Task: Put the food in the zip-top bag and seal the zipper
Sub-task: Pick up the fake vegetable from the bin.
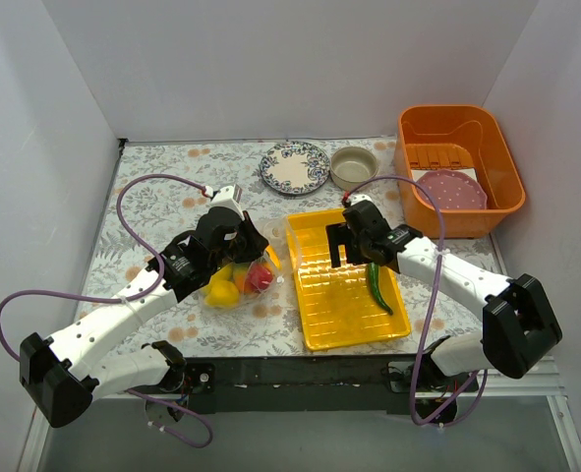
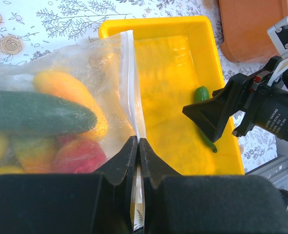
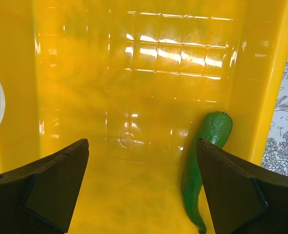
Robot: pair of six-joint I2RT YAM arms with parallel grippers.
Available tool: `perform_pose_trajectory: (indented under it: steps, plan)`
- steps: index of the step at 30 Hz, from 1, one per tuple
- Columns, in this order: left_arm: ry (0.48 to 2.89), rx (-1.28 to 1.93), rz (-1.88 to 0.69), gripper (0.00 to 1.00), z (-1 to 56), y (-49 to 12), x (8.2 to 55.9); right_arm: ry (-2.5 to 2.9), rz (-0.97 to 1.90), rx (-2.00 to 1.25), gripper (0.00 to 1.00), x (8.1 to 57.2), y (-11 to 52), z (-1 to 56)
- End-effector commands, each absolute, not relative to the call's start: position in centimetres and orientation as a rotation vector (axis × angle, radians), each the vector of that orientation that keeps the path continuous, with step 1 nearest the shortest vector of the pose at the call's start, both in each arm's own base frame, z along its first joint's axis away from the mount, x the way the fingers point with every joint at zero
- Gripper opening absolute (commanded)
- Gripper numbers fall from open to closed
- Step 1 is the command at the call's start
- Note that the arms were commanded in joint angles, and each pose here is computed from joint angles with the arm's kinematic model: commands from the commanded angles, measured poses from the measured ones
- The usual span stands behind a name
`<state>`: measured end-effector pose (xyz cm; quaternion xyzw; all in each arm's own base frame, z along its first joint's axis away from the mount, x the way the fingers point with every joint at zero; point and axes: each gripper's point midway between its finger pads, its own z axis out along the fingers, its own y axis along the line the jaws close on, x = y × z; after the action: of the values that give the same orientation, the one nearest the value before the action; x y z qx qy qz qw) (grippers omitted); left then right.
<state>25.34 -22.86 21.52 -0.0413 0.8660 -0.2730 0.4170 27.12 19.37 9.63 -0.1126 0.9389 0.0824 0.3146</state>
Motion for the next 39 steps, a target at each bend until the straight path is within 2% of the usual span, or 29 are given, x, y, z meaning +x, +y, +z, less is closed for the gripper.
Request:
perform_pose_trajectory:
  steps: [1, 15, 18, 29, 39]
  plan:
    - [2.144, -0.113, -0.704, 0.01, 22.3, -22.6, 25.2, 2.478, 0.195, -0.252, 0.97, 27.0, 18.3, 9.7]
    - [2.148, -0.102, -0.711, 0.0, 22.3, -22.7, 25.0, 2.555, 0.193, -0.254, 0.94, 25.9, 17.7, 7.0]
    - [2.146, -0.106, -0.707, 0.0, 22.3, -22.6, 25.1, 2.571, 0.176, -0.268, 0.89, 25.8, 17.5, 6.6]
    - [2.152, -0.1, -0.702, 0.0, 22.3, -22.7, 25.1, 2.561, 0.042, -0.137, 0.85, 25.8, 15.1, 7.4]
    - [2.149, -0.098, -0.708, 0.0, 22.6, -22.9, 25.3, 2.631, 0.049, -0.064, 0.81, 24.6, 14.3, 4.7]
